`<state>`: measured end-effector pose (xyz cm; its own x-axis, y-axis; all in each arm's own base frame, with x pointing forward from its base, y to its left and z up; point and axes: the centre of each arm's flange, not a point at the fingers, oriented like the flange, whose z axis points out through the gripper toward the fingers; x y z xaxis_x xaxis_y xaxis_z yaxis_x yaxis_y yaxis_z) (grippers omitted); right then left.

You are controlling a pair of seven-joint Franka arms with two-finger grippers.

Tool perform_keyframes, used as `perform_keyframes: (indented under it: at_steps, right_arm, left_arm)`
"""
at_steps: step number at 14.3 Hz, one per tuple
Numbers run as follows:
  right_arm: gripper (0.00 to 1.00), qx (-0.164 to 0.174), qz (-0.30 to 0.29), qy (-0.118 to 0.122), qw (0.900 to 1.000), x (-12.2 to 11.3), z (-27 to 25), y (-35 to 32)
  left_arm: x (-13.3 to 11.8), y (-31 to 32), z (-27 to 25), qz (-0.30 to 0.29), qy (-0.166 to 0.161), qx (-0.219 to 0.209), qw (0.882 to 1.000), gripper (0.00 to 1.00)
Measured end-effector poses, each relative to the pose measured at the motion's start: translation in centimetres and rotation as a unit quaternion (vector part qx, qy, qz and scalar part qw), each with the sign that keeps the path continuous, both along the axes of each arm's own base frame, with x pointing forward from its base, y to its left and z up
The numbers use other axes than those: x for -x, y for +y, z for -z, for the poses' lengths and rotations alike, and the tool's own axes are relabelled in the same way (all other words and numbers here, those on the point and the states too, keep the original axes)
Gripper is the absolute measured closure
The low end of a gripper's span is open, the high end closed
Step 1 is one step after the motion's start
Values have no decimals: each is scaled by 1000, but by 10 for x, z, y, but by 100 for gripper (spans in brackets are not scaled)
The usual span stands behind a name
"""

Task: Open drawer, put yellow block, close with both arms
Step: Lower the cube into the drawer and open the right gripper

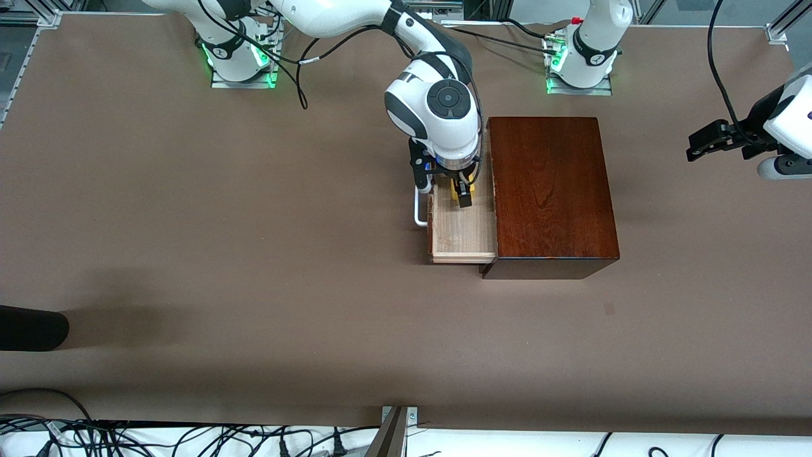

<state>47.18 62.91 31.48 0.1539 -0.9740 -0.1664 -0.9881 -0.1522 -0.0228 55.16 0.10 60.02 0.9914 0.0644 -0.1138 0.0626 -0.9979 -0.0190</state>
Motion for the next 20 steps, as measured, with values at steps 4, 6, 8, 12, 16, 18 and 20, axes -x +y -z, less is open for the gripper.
perform_keyframes:
  at_steps: [4, 6, 8, 12, 16, 18, 20]
  right_arm:
    - [0, 0, 1, -2, 1000, -2, -2, -1]
    - [0, 5, 4, -2, 1000, -6, -4, -4]
    - [0, 10, 5, -1, 1000, -9, -18, -8]
    - [0, 16, -19, 0, 1000, -7, -112, -30]
    - [0, 40, -124, -9, 991, -14, -195, -83]
    - [0, 70, -190, 6, 979, -23, -207, -115]
    - [0, 91, -234, 12, 968, -45, -205, -148]
  left_arm:
    - [-1, 0, 2, 0, 1, 0, 1000, 0]
    - [-2, 0, 2, 0, 1, 0, 1000, 0]
    - [-2, 0, 2, 0, 0, 0, 1000, 0]
    - [-3, -3, 2, 3, 0, 0, 1000, 0]
    - [-4, -9, -1, 8, -4, 0, 1000, 0]
    - [-6, -11, -11, 10, -15, 0, 1000, 0]
    - [-8, -19, -13, 16, -18, 1, 1000, 0]
